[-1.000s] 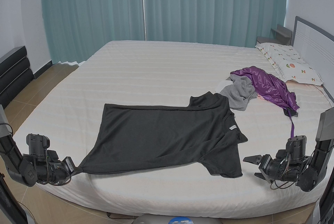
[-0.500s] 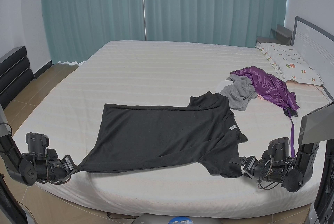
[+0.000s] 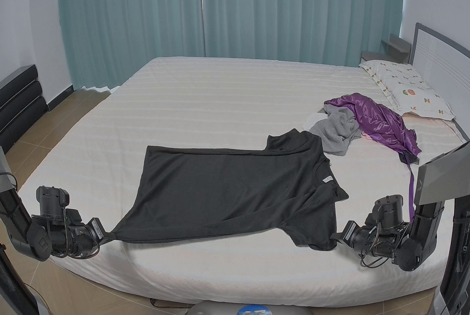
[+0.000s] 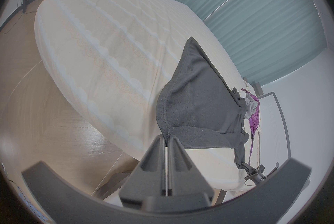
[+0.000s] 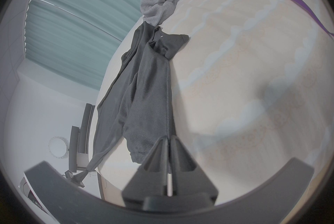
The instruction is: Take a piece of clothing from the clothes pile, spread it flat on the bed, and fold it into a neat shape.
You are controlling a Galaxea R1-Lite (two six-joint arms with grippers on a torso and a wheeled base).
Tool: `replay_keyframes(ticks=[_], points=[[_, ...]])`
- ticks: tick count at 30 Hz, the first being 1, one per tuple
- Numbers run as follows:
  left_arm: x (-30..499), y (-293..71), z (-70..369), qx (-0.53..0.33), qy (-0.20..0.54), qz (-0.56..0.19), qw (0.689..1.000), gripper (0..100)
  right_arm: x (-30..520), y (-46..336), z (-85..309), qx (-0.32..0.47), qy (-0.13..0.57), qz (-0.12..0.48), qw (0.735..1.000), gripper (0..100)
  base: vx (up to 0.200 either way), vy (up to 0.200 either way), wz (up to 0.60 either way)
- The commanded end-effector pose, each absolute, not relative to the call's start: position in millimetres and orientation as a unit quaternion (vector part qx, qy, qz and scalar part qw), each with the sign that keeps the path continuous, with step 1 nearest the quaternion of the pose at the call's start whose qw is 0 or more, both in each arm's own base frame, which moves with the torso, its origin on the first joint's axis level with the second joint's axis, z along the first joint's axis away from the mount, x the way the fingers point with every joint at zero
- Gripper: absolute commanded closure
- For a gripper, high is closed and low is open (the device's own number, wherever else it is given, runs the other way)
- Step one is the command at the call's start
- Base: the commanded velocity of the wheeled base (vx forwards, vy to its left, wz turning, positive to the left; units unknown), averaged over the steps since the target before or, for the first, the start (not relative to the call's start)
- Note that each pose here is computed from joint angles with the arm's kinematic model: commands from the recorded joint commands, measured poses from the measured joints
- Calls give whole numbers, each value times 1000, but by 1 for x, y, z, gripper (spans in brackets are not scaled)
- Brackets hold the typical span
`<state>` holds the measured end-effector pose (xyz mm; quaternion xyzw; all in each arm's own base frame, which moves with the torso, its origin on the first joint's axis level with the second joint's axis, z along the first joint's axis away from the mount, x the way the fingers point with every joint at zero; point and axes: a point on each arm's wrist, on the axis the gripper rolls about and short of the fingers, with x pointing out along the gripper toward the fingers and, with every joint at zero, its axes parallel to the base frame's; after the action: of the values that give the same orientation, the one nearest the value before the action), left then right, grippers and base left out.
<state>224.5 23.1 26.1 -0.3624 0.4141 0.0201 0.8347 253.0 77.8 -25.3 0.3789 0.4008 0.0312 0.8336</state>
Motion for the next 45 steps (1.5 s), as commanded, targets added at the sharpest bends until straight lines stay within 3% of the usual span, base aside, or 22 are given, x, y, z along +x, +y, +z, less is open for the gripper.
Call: replay_keyframes(ticks=[1, 16, 21, 26, 43, 44, 45], points=[[225, 24, 26, -363, 413, 21, 835, 100, 241, 69, -9, 386, 389, 29, 836, 100, 0, 0, 0], [224, 26, 28, -364, 407, 23, 837, 100, 187, 51, 29, 379, 387, 59, 839, 100, 0, 0, 0], [223, 25, 28, -362, 409, 23, 837, 100, 160, 46, 40, 363, 441, 59, 819, 100, 0, 0, 0], [221, 25, 27, -360, 412, 22, 837, 100, 132, 40, 54, 334, 462, 74, 818, 100, 0, 0, 0], [219, 23, 23, -359, 423, 21, 832, 100, 125, 46, 40, 261, 544, 80, 793, 100, 0, 0, 0], [218, 23, 23, -359, 424, 21, 831, 100, 126, 47, 39, 260, 547, 80, 792, 0, 0, 0, 0], [218, 23, 23, -359, 424, 21, 831, 0, 130, 47, 39, 263, 544, 79, 792, 0, 0, 0, 0]])
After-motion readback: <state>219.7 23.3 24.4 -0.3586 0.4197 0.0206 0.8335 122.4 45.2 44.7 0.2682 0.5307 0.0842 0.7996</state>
